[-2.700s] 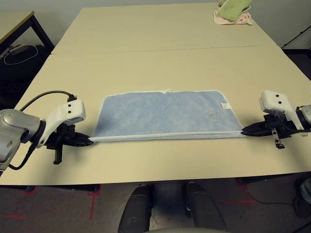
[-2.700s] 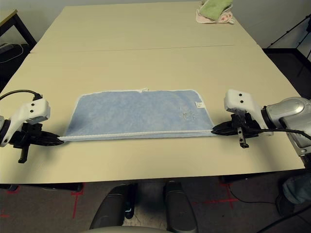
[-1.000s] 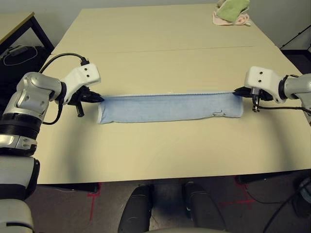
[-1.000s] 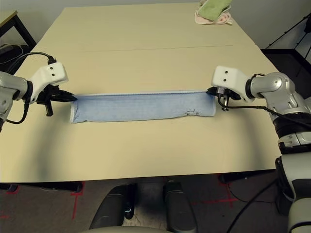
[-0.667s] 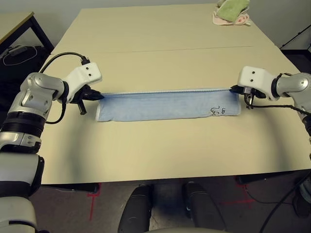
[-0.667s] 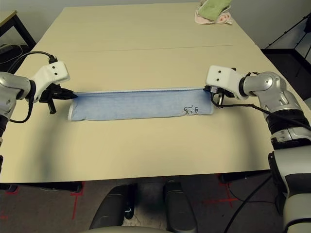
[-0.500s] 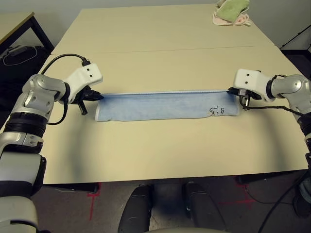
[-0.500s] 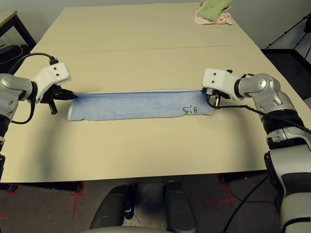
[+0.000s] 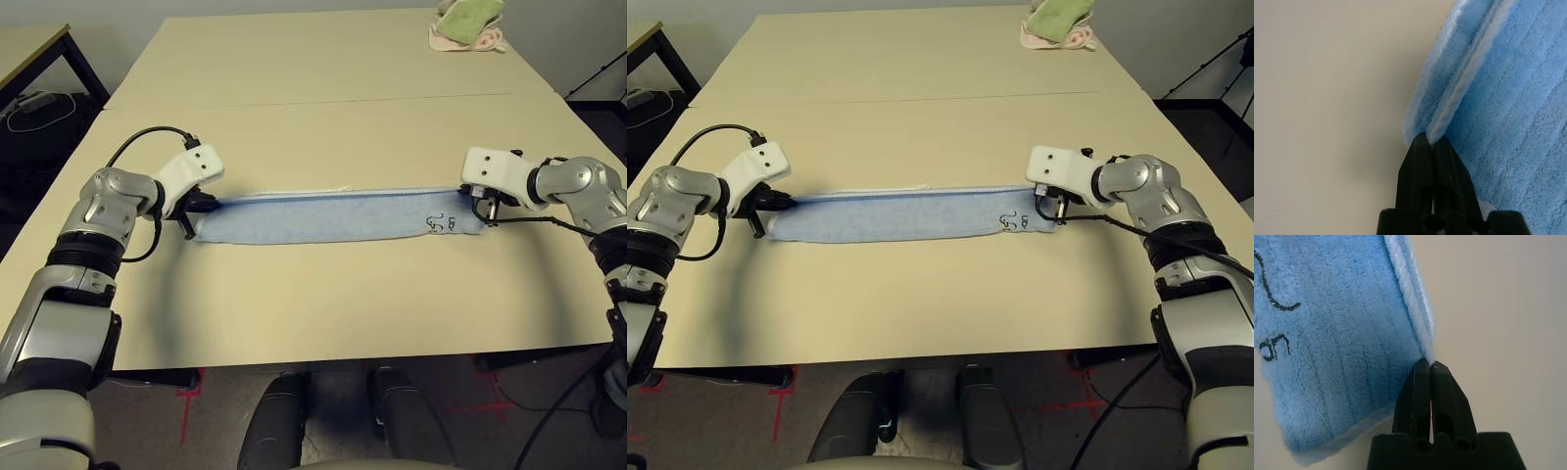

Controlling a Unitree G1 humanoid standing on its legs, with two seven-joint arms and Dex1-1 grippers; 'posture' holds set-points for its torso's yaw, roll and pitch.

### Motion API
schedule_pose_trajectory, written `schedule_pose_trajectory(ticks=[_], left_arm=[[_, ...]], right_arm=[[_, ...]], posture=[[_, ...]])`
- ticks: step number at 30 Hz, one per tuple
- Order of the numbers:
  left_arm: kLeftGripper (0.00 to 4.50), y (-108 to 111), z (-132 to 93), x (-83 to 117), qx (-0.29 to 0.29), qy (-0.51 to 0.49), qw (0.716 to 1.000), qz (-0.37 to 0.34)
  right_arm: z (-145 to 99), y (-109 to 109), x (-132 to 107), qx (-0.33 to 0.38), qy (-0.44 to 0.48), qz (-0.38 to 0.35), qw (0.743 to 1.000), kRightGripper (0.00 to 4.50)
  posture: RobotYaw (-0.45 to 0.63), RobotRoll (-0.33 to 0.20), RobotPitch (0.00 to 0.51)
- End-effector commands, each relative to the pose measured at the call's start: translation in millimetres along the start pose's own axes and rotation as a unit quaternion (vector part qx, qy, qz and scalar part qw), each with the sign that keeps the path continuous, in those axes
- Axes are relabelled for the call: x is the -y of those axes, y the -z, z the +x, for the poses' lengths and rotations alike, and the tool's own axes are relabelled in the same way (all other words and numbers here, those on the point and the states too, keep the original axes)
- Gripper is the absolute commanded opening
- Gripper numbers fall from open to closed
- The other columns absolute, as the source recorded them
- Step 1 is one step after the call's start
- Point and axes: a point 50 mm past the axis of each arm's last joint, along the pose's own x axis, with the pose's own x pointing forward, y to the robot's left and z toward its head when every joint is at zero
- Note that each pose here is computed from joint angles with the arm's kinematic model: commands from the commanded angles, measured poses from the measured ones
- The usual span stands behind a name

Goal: Fold the towel and set it aside.

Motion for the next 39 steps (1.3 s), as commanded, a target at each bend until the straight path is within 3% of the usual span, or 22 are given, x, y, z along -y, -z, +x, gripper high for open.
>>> schedule_pose_trajectory(ticks=[1,3,7,12,18,21,26,29,30,34,39], left_arm=[[0.5,21.7,-6.5,-4.9,-0.057,-0.03,0.998,-0.023],[1.01,20.6,-8.1,-6.8,-0.055,-0.035,0.998,-0.026],[2.58,14.4,-16.2,-13.7,-0.04,-0.054,0.997,-0.023],[4.46,2.0,-28.4,-25.8,-0.01,-0.11,0.994,-0.018],[4.49,-19.4,-37.2,-33.7,0.082,-0.184,0.979,-0.025],[4.49,-27.5,-41.0,-34.4,0.123,-0.206,0.97,-0.04],[4.49,-34.7,-44.0,-33.1,0.208,-0.232,0.941,-0.134],[4.49,-35.5,-43.1,-24.0,0.277,-0.207,0.907,-0.239],[4.49,-34.0,-42.2,-18.1,0.289,-0.187,0.9,-0.268],[4.49,-25.6,-40.8,11.9,0.292,-0.103,0.895,-0.321],[4.49,-16.5,-40.1,32.9,0.292,-0.088,0.884,-0.354]], right_arm=[[-5.8,18.8,-0.8,-0.043,0.007,0.022,0.999,0.55],[-5.6,16.9,-1.5,-0.037,0.0,0.023,0.999,1.08],[-11.7,17.4,2.5,-0.024,0.013,0.032,0.999,2.66],[-27.6,23.3,13.0,0.013,0.058,0.095,0.994,4.49],[-44.4,25.3,19.0,0.088,0.105,0.158,0.978,4.5],[-48.2,21.3,20.4,0.151,0.135,0.219,0.954,4.5],[-49.2,5.1,13.1,0.288,0.155,0.364,0.872,4.5],[-49.0,-1.1,1.8,0.349,0.164,0.49,0.782,4.5],[-48.9,-2.2,-4.5,0.356,0.158,0.516,0.763,4.5],[-49.2,-2.1,-29.0,0.349,0.137,0.588,0.717,4.5],[-50.6,-0.6,-56.3,0.335,0.095,0.647,0.679,4.5]], posture=[[0.03,0.0,0.118],[0.03,0.0,0.116],[0.03,0.0,0.114],[0.03,0.0,0.111],[0.03,0.0,0.112],[0.04,0.0,0.11],[0.04,0.0,0.11],[0.04,0.0,0.11],[0.04,0.0,0.111],[0.02,0.0,0.113],[0.02,0.0,0.112]])
